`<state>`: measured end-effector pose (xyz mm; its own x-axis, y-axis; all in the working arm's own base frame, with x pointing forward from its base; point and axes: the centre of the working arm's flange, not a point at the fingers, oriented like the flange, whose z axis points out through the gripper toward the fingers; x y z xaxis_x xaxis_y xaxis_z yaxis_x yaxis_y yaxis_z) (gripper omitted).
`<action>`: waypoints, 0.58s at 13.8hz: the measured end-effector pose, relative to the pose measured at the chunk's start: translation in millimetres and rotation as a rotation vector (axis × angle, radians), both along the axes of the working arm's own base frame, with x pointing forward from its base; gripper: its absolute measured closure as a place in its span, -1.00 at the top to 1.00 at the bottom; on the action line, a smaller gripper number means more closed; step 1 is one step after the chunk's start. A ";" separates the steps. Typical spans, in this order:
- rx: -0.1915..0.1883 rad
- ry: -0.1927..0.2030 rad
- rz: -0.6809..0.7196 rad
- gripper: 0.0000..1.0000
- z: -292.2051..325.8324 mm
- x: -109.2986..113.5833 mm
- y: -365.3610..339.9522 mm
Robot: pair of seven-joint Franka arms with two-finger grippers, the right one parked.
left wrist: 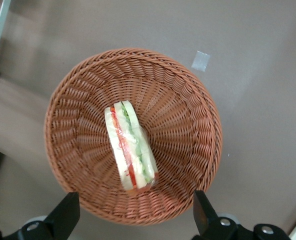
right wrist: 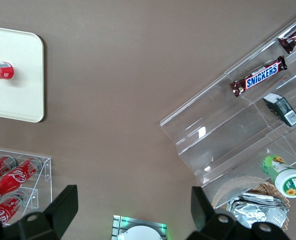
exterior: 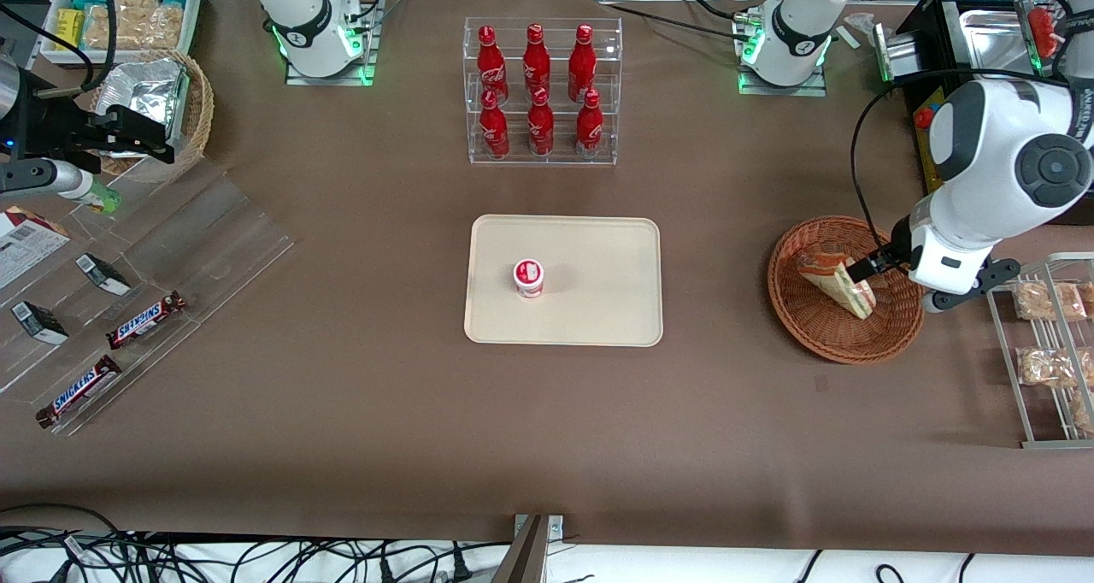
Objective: Place sandwich from basket to tray
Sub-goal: 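Lower the open left gripper around the sandwich and close it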
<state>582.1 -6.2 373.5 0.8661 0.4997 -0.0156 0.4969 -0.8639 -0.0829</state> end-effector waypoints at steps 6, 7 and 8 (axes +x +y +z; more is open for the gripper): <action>0.041 -0.079 0.076 1.00 -53.1 -24.9 0.3; 0.044 -0.089 0.081 1.00 -60.4 -29.0 -0.1; 0.043 -0.093 0.082 1.00 -66.1 -32.6 -0.4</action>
